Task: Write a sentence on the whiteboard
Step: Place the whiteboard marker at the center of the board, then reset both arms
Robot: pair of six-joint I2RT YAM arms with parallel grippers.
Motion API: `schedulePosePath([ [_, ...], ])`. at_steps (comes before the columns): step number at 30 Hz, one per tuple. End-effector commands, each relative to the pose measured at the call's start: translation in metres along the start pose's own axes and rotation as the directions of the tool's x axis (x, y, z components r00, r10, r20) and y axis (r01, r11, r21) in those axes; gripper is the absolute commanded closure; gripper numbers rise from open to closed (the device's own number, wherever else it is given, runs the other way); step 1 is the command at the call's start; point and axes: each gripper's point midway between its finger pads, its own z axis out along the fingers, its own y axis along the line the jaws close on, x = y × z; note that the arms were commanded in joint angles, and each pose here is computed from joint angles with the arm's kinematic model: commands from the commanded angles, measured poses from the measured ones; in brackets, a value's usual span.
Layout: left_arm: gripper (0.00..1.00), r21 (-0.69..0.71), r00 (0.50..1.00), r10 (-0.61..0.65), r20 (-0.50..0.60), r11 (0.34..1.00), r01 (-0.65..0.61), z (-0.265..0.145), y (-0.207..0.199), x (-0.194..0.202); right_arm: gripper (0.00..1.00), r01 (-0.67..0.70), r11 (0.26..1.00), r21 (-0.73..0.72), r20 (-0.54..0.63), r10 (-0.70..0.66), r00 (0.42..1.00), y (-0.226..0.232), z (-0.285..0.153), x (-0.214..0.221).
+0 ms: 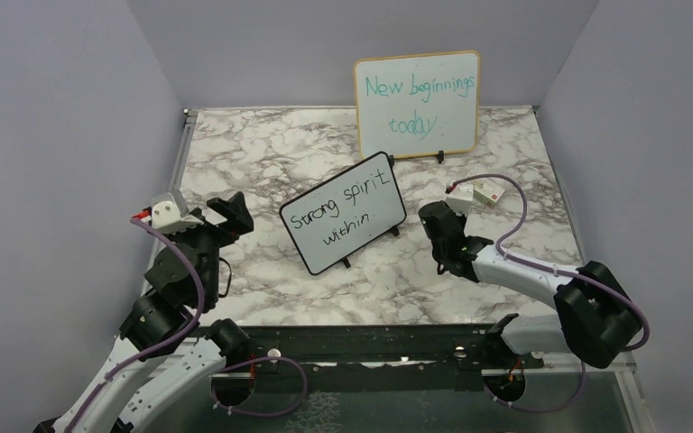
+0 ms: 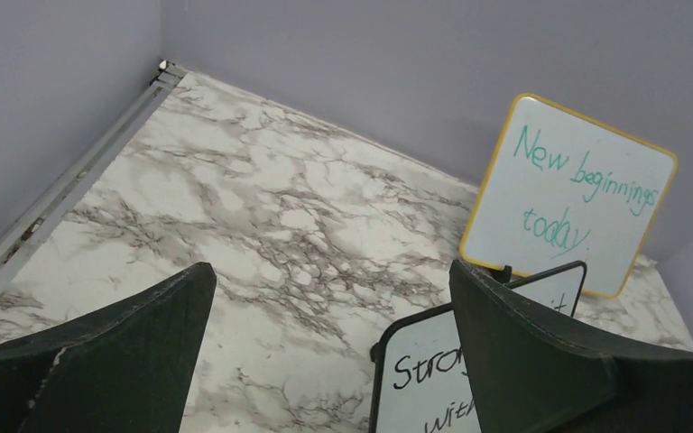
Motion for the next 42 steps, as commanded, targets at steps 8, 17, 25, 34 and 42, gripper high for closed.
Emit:
schedulePosePath([
  [8, 0.01, -0.124, 0.986, 0.162, -0.041, 0.978, -0.166, 0.007, 0.03, 0.02, 0.84, -0.09, 0.99, 0.111, -0.23, 0.114, 0.967, -0.03, 0.019, 0.079],
  [17, 0.01, -0.061, 0.995, 0.099, -0.017, 0.993, -0.1, 0.001, 0.026, 0.016, 0.61, -0.102, 0.989, 0.105, -0.204, 0.122, 0.971, -0.037, 0.012, 0.071],
  [25, 0.01, -0.026, 0.997, 0.07, 0.018, 0.997, -0.07, -0.006, 0.022, -0.002, 0.27, -0.142, 0.987, 0.069, -0.032, 0.145, 0.989, -0.052, -0.02, -0.014],
  [34, 0.01, 0.002, 0.993, 0.049, 0.105, 0.999, -0.049, -0.02, 0.02, -0.044, 0.0, -0.189, 0.982, -0.004, 0.251, 0.184, 0.95, -0.097, -0.098, -0.138],
  [42, 0.01, 0.021, 0.983, 0.024, 0.181, 0.999, -0.028, -0.027, 0.027, -0.05, 0.0, -0.095, 0.995, -0.027, 0.42, 0.098, 0.902, -0.127, -0.143, -0.19],
])
